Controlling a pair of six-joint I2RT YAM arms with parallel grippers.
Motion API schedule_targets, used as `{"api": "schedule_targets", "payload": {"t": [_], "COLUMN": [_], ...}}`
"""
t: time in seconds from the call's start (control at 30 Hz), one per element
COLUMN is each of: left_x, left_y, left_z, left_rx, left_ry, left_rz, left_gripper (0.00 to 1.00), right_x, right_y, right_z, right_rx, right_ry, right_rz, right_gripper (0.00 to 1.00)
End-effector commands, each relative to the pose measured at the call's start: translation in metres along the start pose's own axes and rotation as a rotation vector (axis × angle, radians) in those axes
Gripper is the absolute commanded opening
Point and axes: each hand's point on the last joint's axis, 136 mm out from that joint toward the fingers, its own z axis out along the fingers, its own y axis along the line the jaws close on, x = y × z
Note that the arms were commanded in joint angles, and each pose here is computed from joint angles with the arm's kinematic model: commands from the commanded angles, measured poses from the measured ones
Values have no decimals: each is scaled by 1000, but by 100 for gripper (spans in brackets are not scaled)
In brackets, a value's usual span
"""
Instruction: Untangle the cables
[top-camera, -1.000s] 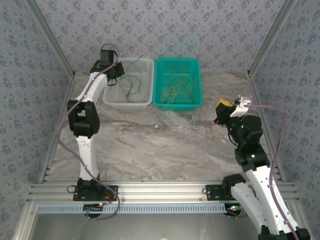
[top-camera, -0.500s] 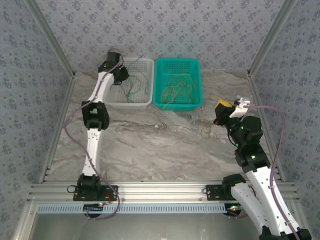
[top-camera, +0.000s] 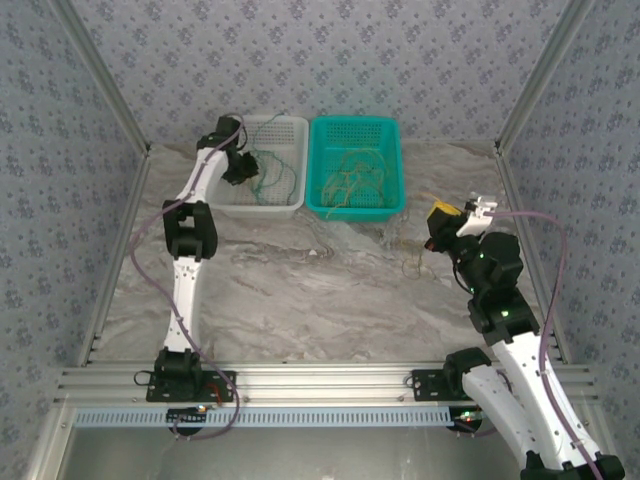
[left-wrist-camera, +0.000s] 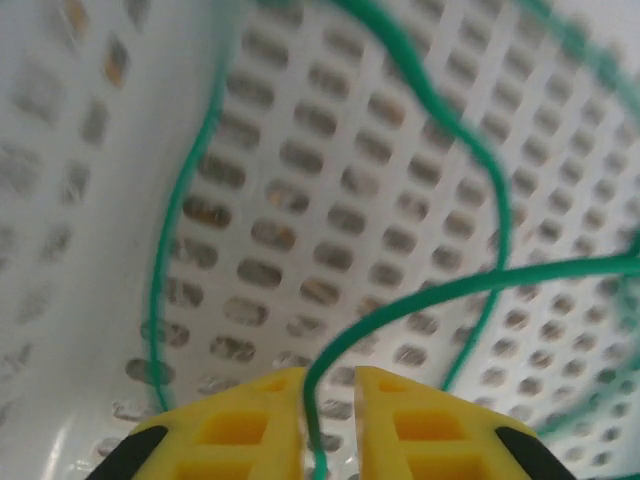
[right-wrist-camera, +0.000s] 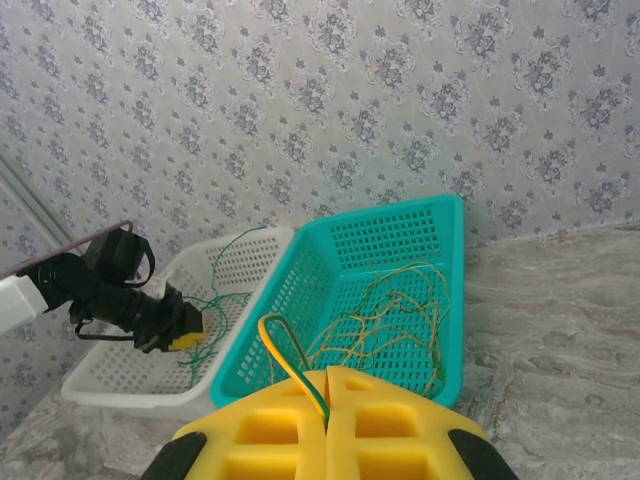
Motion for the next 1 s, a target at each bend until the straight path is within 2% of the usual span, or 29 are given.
{"api": "schedule_targets", "payload": {"t": [0.0, 0.03, 0.13, 0.33, 0.43, 0.53, 0.67, 0.73, 0.8, 0.87, 0.97], "left_x": [-11, -16, -36, -50, -34, 12, 109, 165, 210, 243, 270], "left_y": [-20, -24, -39, -68, -84, -114, -135, -145, -152, -162, -173], "left_z": [-50, -63, -113, -209, -244, -271, -318, -338, -342, -333, -317], "left_rx": [-1, -6, 14, 73, 104, 264, 573, 717, 782, 842, 899], "left_ry": [-90, -133, -288, -456, -507, -574, -791, -871, -870, -805, -718], "left_rz": [60, 69, 92, 131, 193, 328, 513, 644, 751, 837, 895], "left_gripper": [45, 52, 60, 64, 66, 68, 99, 99, 99, 99, 99], "right_x": [-5, -6, -6, -2, 2, 7, 12, 13, 17, 21, 25], "right_y": [5, 7, 16, 32, 44, 70, 118, 140, 160, 178, 203], "right_z": [2, 3, 7, 17, 24, 31, 34, 36, 40, 44, 50], "right_rx": [-13, -21, -53, -102, -135, -227, -389, -470, -540, -594, -670], "right_ry": [-12, -5, 19, 60, 84, 119, 166, 185, 215, 241, 251], "right_rz": [12, 10, -3, -29, -44, -75, -145, -167, -177, -181, -178], "right_gripper": [0, 0, 0, 0, 0, 0, 0, 0, 0, 0, 0]}}
